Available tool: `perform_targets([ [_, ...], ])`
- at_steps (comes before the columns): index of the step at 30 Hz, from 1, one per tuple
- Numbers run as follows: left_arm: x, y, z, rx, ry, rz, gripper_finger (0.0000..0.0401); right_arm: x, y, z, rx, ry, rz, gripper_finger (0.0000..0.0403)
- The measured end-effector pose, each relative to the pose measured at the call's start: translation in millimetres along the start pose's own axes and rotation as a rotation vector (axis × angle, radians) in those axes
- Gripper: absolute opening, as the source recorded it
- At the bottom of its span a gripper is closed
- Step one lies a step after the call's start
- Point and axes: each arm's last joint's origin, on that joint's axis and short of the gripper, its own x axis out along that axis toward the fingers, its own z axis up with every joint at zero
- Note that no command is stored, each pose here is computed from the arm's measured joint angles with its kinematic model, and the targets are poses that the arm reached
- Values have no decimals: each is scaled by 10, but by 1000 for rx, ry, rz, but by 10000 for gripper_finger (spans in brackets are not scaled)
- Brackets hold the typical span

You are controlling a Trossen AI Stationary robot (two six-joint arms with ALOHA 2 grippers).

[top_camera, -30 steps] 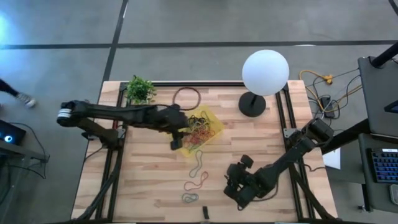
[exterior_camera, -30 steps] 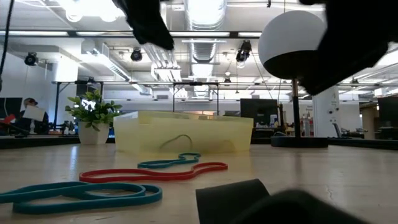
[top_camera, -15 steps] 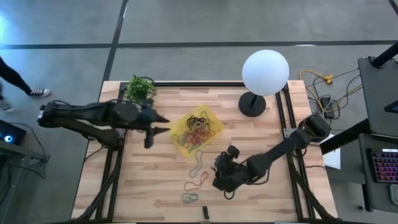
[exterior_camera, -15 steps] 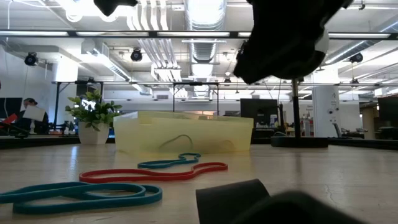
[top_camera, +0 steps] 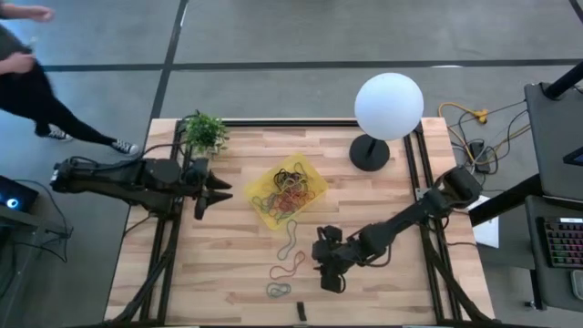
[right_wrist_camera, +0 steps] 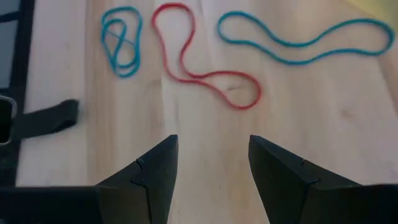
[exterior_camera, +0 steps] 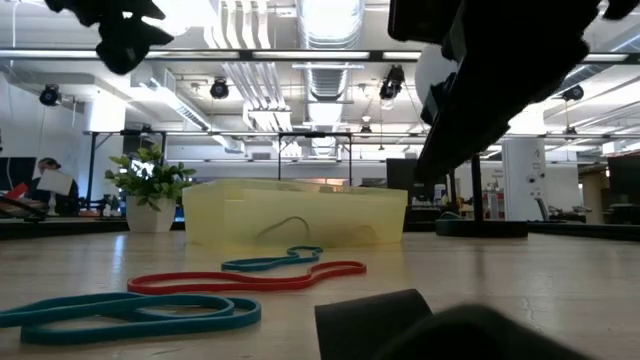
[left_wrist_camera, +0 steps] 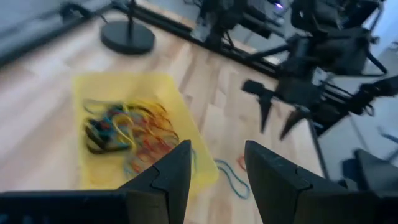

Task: Pick and place rubber bands into bin
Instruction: Put the red rubber band into the yellow bin

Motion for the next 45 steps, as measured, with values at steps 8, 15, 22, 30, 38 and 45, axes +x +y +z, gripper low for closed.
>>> perform_targets([
  [8, 104, 55, -239, -49, -15, -109, 135, 265, -101, 132, -26, -55, 1, 182],
  [15, 121, -30, -252, -1, -27, -182, 135, 534, -157, 231, -40, -24, -28, 182],
  [22, 207, -90, -318, 4, 7, -216, 135, 659, -348, 185, 135, 63, -104, 182],
  [30, 367, -105, -420, -11, 20, -224, 135, 642, -368, 173, 146, 108, -111, 174],
  [38, 440, -157, -431, -5, 23, -243, 135, 628, -287, 191, -4, 97, -113, 150],
  [45, 421, -200, -435, 0, 21, -274, 135, 747, -252, 227, -103, 98, -97, 135],
])
